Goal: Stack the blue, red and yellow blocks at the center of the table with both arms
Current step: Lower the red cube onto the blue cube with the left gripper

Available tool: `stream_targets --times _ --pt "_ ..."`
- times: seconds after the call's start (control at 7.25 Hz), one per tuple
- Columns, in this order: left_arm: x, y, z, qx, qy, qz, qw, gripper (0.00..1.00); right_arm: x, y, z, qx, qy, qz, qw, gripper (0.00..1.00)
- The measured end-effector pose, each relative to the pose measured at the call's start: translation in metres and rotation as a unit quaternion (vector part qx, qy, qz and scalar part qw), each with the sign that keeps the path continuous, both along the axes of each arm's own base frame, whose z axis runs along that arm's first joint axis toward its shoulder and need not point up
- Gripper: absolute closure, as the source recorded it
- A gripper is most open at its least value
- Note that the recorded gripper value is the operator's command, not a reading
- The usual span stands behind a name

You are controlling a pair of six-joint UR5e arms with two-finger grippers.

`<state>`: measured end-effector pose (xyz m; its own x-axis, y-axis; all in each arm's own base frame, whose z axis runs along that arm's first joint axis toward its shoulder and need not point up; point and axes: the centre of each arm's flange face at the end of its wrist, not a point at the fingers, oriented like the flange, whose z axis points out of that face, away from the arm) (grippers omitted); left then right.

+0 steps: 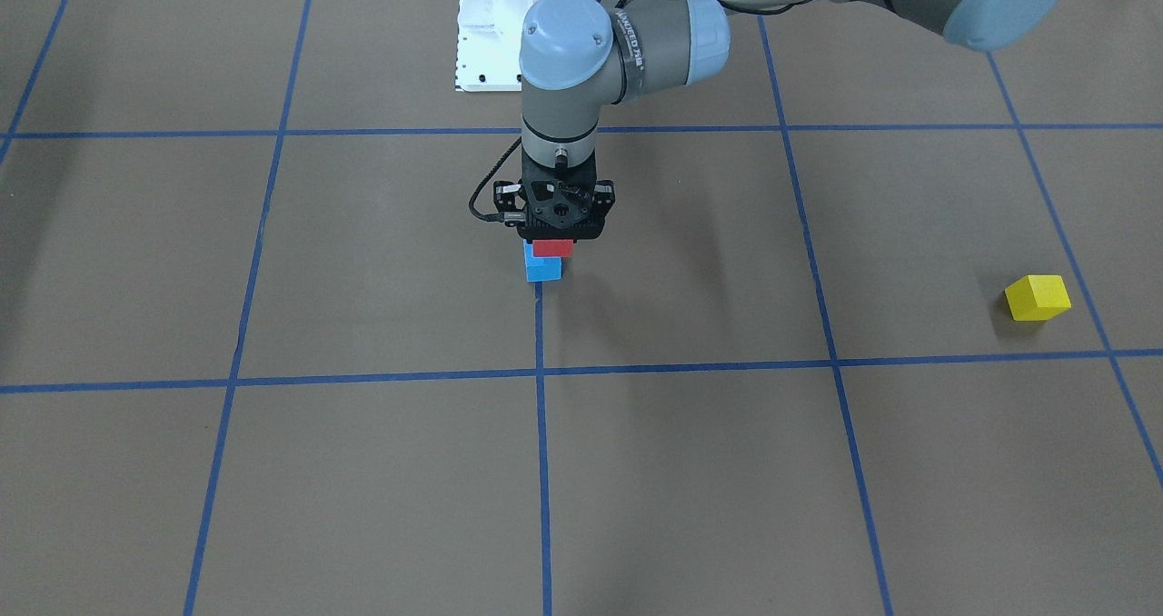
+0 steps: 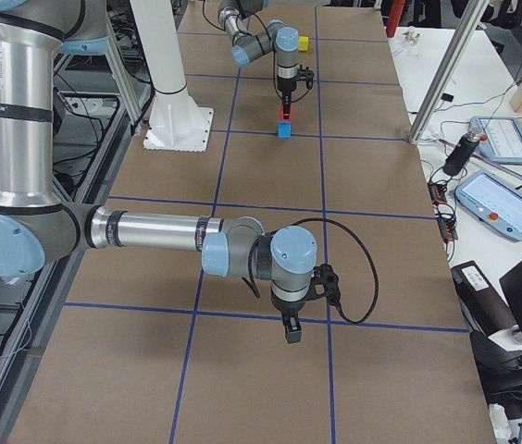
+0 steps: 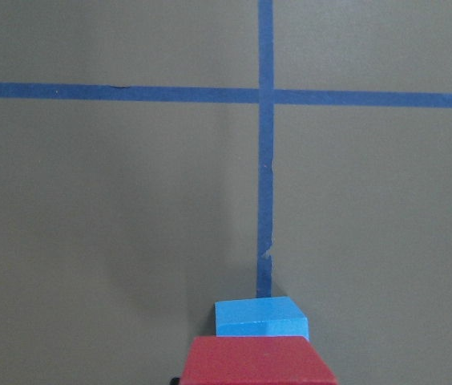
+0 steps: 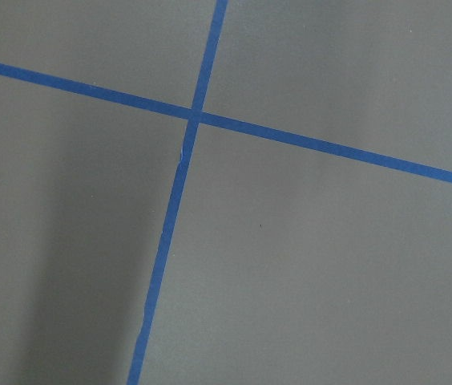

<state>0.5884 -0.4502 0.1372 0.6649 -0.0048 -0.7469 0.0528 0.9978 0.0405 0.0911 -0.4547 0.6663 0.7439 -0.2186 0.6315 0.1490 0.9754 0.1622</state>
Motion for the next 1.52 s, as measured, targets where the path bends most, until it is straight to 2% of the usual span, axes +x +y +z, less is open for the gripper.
stream_targets --times 0.41,0.69,1.1,1.52 --pt "0.008 0.003 -0.002 0.009 -0.004 0.0 0.9999 0.97 0.0 -0.001 -0.001 0.001 0.0 0.0 1.0 0.01" --pt "0.01 0.002 -0.002 0.01 -0.006 0.0 0.9999 0.88 0.0 -0.001 -0.001 0.001 0.0 0.0 1.0 0.01" --pt "0.014 0.001 0.002 0.007 -0.011 0.001 0.9999 0.62 0.0 -0.001 -0.002 0.002 0.0 0.001 1.0 0.01" --pt "0.017 0.003 0.003 0.007 -0.013 0.002 0.9999 0.6 0.0 -0.001 -0.002 0.001 0.0 0.001 1.0 0.01"
